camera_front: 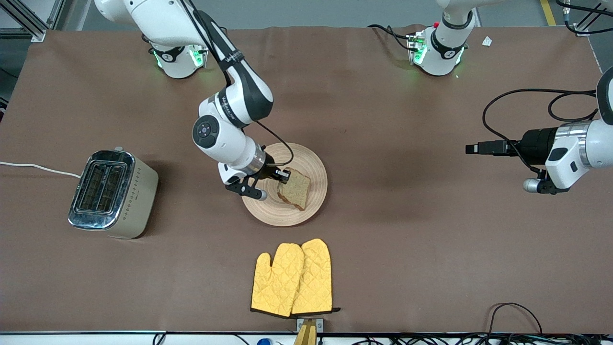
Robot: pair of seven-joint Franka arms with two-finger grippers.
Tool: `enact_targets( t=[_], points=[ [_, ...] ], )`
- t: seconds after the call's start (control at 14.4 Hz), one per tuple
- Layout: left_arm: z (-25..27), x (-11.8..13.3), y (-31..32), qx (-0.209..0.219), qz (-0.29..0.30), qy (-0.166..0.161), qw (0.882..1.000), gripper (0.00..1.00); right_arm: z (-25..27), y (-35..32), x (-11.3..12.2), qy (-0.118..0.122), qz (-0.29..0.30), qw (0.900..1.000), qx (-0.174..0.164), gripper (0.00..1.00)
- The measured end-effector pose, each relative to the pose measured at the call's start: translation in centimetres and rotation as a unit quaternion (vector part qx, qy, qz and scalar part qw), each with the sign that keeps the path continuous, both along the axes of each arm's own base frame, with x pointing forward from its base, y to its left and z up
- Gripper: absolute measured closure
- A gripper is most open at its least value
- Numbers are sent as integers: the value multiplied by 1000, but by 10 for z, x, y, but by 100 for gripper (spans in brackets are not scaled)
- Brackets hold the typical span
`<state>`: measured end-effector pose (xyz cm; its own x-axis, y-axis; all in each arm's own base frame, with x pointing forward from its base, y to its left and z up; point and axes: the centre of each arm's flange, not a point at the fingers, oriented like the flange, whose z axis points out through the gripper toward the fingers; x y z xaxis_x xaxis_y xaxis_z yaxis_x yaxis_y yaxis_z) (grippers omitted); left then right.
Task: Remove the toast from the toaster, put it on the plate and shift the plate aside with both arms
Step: 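Carry the toast with the right gripper over the wooden plate, then lower the toast onto the plate and open the right gripper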
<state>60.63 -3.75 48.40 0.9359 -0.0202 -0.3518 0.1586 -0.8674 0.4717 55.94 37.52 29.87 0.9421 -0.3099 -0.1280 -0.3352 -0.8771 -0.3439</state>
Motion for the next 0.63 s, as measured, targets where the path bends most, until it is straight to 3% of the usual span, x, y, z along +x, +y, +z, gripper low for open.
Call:
enact_targets(
  t=[0.28,0.63],
  points=[
    [-1,1,-4,-13,3,3,1000,0,-28,-28,-3,-11,18,1000,-12,93],
    [-2,1,-14,-13,11,13,1000,0,-50,-64,-3,7,13,1000,-20,93]
  ],
)
